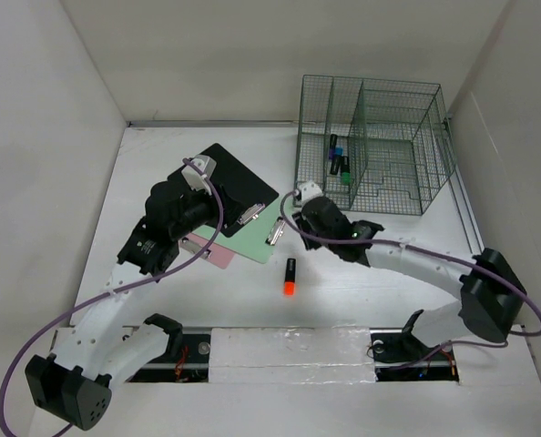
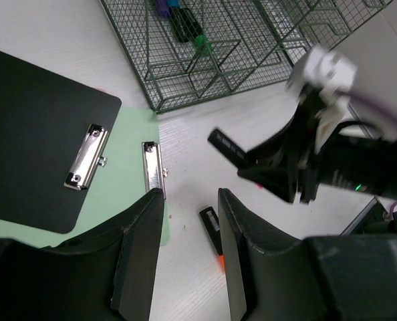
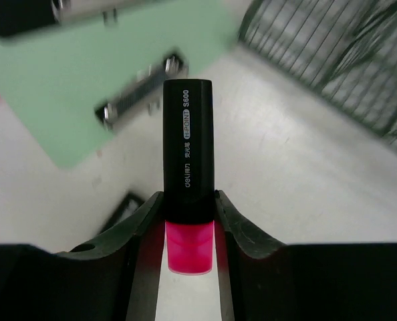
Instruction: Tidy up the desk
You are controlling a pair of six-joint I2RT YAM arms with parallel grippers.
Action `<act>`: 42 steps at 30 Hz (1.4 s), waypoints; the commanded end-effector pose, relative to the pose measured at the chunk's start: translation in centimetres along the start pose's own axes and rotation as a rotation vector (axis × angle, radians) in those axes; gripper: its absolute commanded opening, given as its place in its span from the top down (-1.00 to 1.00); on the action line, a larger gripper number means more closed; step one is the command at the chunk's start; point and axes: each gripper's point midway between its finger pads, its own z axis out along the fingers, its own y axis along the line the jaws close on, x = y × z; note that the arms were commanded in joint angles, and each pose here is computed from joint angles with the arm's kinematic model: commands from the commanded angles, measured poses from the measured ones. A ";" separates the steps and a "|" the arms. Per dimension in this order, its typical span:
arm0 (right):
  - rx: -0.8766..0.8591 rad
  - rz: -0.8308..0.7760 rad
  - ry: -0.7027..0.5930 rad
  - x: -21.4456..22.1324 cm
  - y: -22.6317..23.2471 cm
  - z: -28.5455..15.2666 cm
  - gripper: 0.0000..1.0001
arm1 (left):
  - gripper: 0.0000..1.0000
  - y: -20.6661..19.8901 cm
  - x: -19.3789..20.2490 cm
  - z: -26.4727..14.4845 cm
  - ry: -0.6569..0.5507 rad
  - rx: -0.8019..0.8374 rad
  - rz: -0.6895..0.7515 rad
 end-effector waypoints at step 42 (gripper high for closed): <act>-0.065 0.099 -0.197 -7.6 -2.7 0.8 0.36 | 0.38 -2.4 -3.2 -1.3 -0.099 0.080 0.048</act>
